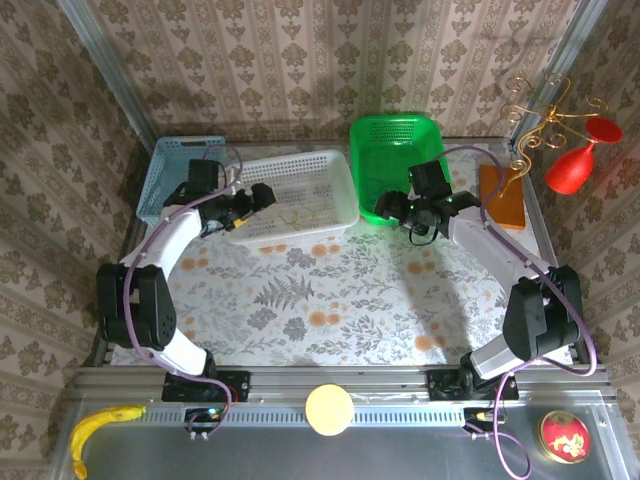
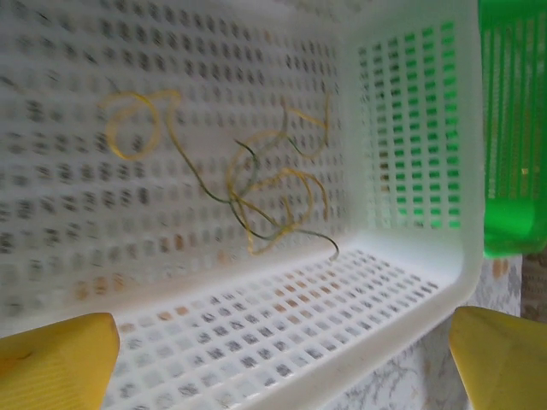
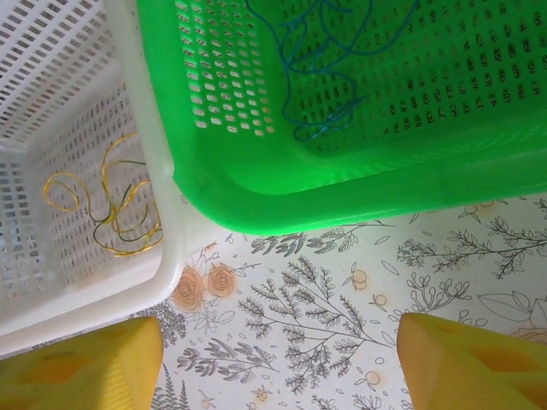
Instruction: Untangle the cables
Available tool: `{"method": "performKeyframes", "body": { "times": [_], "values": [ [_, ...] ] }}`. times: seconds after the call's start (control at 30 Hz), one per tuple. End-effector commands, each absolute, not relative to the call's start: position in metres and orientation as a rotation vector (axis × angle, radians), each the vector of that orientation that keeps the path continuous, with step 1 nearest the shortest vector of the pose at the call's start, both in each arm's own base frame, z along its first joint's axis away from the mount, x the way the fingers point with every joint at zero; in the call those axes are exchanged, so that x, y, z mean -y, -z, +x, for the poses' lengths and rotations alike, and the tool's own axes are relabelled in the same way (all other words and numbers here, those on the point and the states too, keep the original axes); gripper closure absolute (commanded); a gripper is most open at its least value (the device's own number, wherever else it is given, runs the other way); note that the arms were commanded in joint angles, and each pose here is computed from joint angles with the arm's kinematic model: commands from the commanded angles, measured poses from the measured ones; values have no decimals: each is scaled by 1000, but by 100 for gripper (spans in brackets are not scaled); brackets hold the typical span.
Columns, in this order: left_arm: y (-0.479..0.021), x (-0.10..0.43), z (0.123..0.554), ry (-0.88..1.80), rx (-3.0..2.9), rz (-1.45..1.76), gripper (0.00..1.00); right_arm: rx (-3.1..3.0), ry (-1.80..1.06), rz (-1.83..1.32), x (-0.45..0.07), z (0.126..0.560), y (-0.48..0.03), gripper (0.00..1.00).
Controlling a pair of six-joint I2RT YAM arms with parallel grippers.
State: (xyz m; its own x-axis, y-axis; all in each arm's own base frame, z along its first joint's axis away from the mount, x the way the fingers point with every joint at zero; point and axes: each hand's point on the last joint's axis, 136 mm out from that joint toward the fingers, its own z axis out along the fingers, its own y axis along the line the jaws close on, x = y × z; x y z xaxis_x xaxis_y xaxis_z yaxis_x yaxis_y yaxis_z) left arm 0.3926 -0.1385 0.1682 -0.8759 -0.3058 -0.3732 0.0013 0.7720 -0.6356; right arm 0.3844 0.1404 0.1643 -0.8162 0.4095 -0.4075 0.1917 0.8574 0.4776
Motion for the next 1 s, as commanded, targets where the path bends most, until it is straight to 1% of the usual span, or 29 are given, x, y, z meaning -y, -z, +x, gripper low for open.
{"method": "performKeyframes", "body": {
  "times": [0.0, 0.23, 0.37, 0.47, 0.7, 0.77, 0.97],
  "values": [
    [-214, 110, 408, 770, -2368, -231, 0, -2473, -599, 420, -142, 395, -182, 24],
    [-243, 54, 399, 375, -2232, -212, 0, -2402, -488, 427, -123, 392, -190, 0],
    [-248, 26, 386, 199, -2127, -248, 0, -2344, -456, 426, -115, 388, -199, 0],
    [-241, 10, 372, 94, -2084, -251, 0, -2300, -412, 382, -112, 383, -202, 0],
    [-216, -9, 344, -72, -2000, -190, 0, -2186, -315, 286, -107, 369, -181, 0],
    [-205, -16, 336, -131, -1985, -170, 0, -2195, -231, 241, -102, 367, -172, 0],
    [-182, -24, 332, -248, -1916, -97, 0, -2146, -39, 110, -85, 368, -161, 0]
  ]
}}
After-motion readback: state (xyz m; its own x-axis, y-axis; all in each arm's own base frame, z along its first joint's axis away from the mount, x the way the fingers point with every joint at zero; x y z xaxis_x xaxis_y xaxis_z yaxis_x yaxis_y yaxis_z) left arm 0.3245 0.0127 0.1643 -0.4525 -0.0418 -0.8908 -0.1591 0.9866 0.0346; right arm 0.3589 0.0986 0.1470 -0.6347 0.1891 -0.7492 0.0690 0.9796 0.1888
